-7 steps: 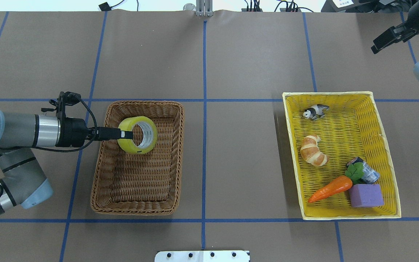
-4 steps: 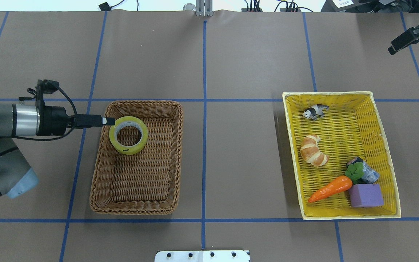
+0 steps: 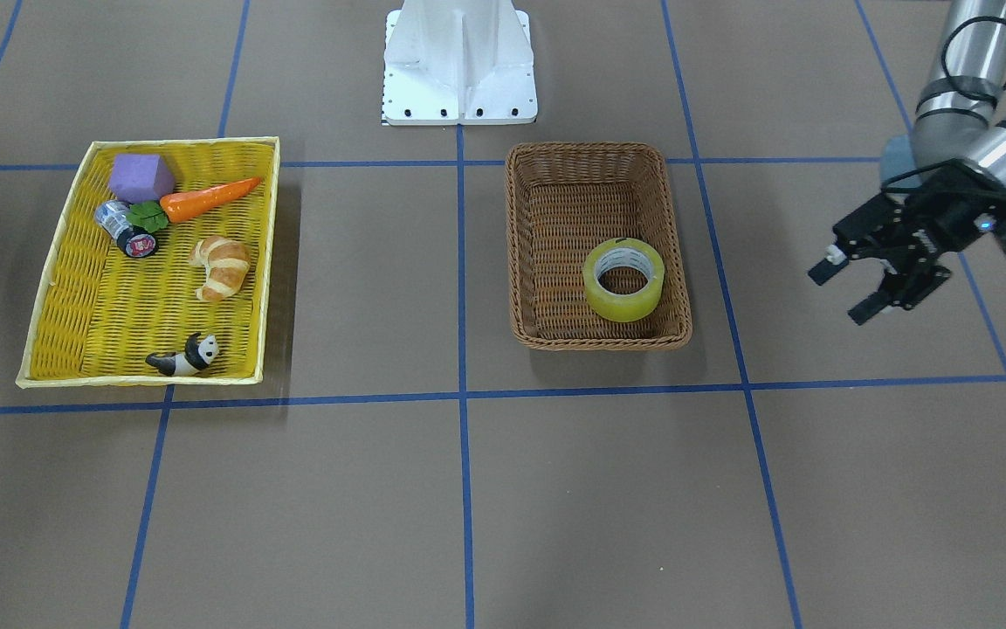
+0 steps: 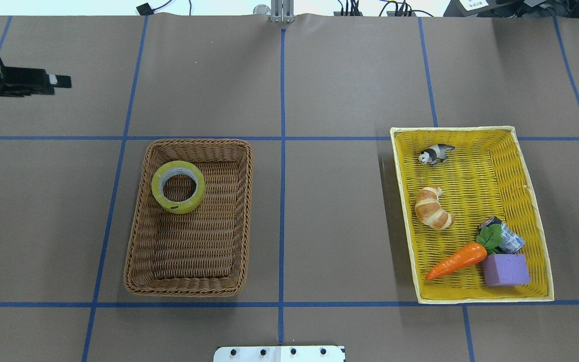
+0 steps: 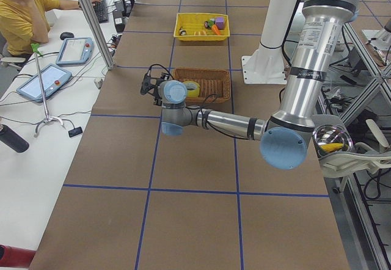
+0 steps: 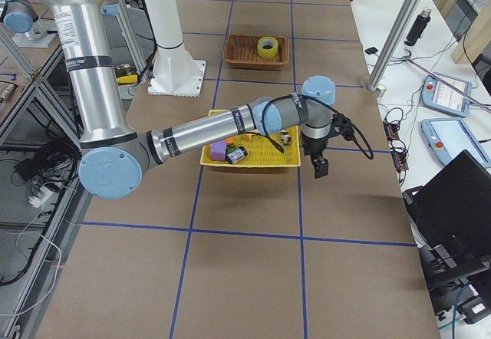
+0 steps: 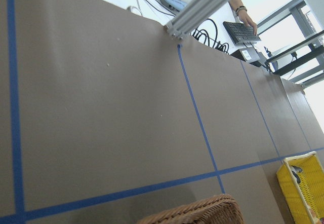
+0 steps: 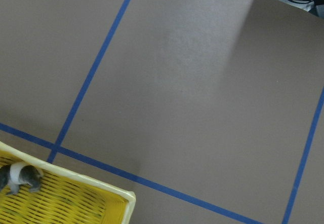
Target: Move tape to another basket
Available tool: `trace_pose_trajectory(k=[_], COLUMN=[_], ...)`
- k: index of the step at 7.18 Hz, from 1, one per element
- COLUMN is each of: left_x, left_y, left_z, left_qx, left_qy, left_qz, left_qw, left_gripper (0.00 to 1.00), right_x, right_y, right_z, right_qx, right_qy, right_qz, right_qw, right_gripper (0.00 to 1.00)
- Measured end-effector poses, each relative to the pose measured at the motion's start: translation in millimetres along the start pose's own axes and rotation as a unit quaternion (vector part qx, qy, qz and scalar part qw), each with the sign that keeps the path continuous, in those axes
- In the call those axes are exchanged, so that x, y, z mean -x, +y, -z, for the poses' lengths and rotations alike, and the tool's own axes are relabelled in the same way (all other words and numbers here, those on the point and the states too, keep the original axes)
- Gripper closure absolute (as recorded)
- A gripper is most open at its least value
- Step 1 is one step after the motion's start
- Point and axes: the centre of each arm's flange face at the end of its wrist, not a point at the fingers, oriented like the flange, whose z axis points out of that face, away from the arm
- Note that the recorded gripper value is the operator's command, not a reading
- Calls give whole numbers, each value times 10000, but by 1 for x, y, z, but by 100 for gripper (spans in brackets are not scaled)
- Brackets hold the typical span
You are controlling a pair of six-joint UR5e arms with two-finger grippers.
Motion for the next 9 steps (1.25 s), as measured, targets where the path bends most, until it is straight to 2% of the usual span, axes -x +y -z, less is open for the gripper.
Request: trace_pose_trajectory(k=[1, 2, 3, 4, 5, 7, 9], left_x=[19, 44, 76, 117, 150, 196, 235], left_y=[-26, -48, -60, -63, -64, -61, -35], left_z=[24, 45, 67, 94, 124, 176, 211], left_qx=[-16, 89, 376, 857, 1318, 2088, 2697], left_qy=[-467, -1033, -1614, -2161, -2532, -2867, -3277], left_qz=[-342, -761, -1210, -1561, -1656, -1628, -1138], left_qw=[9983, 9917, 9787, 9600, 9440, 9207, 8983], left_gripper=[1, 1, 1, 1, 1, 1, 1], right_x=[-24, -45, -58, -65, -68, -71, -75], right_y=[24, 47, 63, 73, 77, 80, 82], right_z=[-5, -8, -11, -13, -15, -18, -24], right_qx=[87, 162, 222, 265, 286, 324, 382], right_qy=[38, 68, 84, 89, 90, 86, 75], right_qz=[1, -106, -225, -309, -353, -391, -424], right_qw=[10000, 9998, 9995, 9991, 9989, 9987, 9983], right_gripper=[0, 0, 0, 0, 0, 0, 0])
